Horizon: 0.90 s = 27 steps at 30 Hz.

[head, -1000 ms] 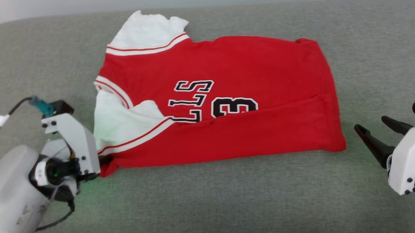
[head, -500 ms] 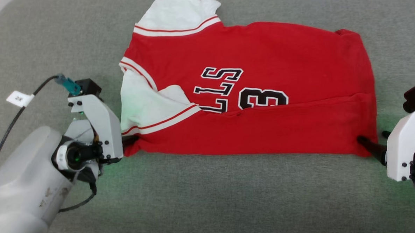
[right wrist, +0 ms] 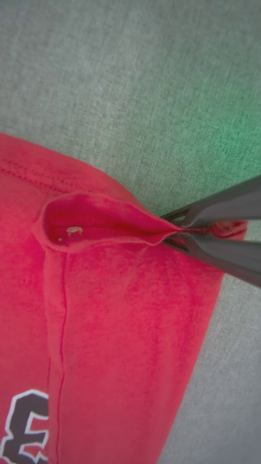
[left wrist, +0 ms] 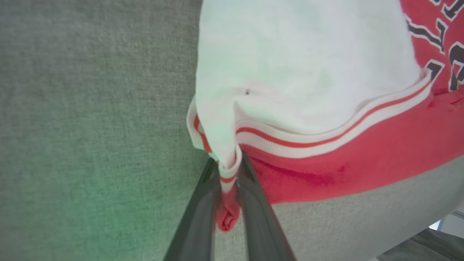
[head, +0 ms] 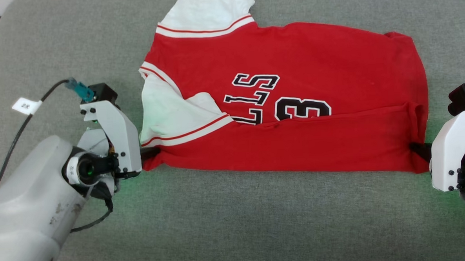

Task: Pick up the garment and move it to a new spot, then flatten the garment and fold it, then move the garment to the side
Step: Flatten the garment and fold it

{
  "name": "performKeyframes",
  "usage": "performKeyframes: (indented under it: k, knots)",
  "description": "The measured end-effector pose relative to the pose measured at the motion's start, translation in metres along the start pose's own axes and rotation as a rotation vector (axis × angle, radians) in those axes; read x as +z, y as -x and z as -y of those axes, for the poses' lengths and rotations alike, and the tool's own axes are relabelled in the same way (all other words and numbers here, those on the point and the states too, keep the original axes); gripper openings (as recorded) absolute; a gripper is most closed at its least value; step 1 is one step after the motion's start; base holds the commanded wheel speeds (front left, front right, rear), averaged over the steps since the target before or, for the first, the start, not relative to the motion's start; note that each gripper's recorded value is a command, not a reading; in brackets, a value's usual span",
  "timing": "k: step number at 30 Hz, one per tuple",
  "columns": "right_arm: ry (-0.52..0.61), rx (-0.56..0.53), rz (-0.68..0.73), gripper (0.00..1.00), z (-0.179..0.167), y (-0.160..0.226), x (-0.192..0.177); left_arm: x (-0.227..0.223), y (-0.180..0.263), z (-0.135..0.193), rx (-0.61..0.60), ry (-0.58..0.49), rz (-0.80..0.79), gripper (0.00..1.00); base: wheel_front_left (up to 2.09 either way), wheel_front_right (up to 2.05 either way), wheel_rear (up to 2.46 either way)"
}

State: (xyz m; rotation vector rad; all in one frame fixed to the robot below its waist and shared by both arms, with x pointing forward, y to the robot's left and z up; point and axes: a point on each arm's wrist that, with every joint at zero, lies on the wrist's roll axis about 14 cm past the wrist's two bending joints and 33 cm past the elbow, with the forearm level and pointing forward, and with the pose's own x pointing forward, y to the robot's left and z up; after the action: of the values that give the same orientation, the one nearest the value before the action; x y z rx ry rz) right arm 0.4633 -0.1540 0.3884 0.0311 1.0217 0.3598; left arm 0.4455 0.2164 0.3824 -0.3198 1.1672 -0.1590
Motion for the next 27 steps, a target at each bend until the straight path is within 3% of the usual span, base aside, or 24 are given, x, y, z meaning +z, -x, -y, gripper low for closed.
performKeyframes:
  k: [27]
  knots:
    - [0.091, -0.005, 0.020, 0.00, -0.010, 0.066, -0.005, -0.016, 0.064, 0.008, 0.035, -0.014, 0.011, 0.00, 0.00, 0.00, 0.00]
